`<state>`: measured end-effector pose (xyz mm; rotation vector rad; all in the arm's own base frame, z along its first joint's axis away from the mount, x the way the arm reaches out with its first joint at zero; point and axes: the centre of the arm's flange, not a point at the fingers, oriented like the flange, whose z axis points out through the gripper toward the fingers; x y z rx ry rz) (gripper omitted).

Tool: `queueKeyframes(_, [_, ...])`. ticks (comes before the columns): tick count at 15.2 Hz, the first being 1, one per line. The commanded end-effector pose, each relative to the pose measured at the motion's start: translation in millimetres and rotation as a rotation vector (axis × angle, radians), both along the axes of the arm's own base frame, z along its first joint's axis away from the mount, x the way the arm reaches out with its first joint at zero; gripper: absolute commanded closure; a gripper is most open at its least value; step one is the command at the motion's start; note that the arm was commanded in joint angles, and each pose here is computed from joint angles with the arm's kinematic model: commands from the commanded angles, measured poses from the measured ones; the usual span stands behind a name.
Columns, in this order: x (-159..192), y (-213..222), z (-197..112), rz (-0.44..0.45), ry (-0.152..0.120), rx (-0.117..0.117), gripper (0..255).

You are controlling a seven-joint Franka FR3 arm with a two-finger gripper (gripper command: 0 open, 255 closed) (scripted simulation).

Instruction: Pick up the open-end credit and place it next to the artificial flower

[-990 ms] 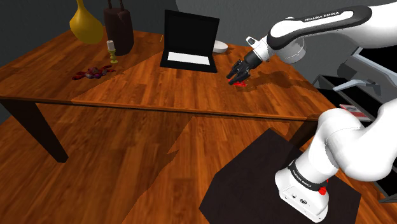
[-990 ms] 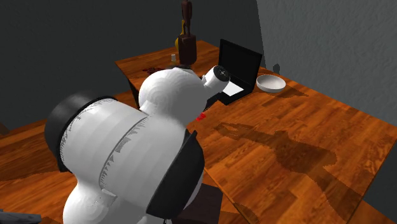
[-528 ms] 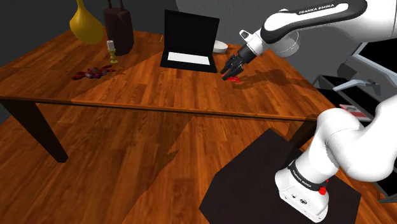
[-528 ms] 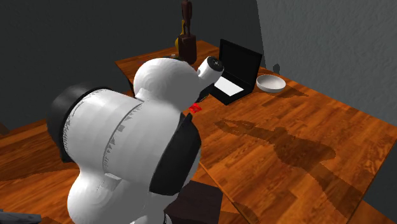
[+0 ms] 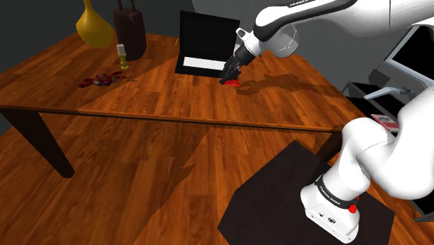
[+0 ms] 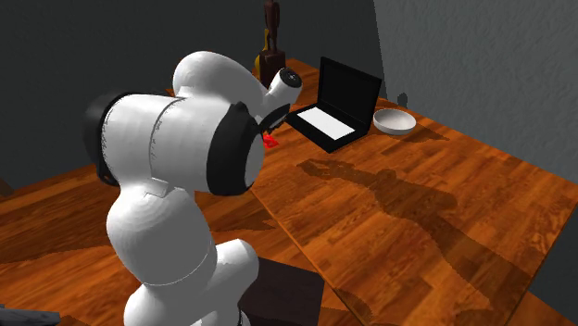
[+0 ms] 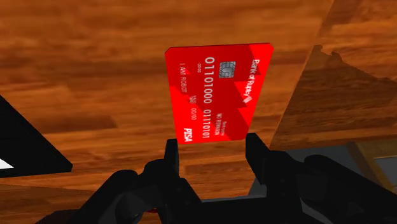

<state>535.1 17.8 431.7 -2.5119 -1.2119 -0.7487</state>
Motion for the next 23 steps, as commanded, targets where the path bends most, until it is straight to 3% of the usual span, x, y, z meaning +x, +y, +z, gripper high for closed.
queueKeyframes(1, [16.0, 22.8, -1.3, -0.001, 0.0, 0.001, 255])
queueKeyframes(23, [206.3, 242.1, -0.1, -0.001, 0.0, 0.001, 255])
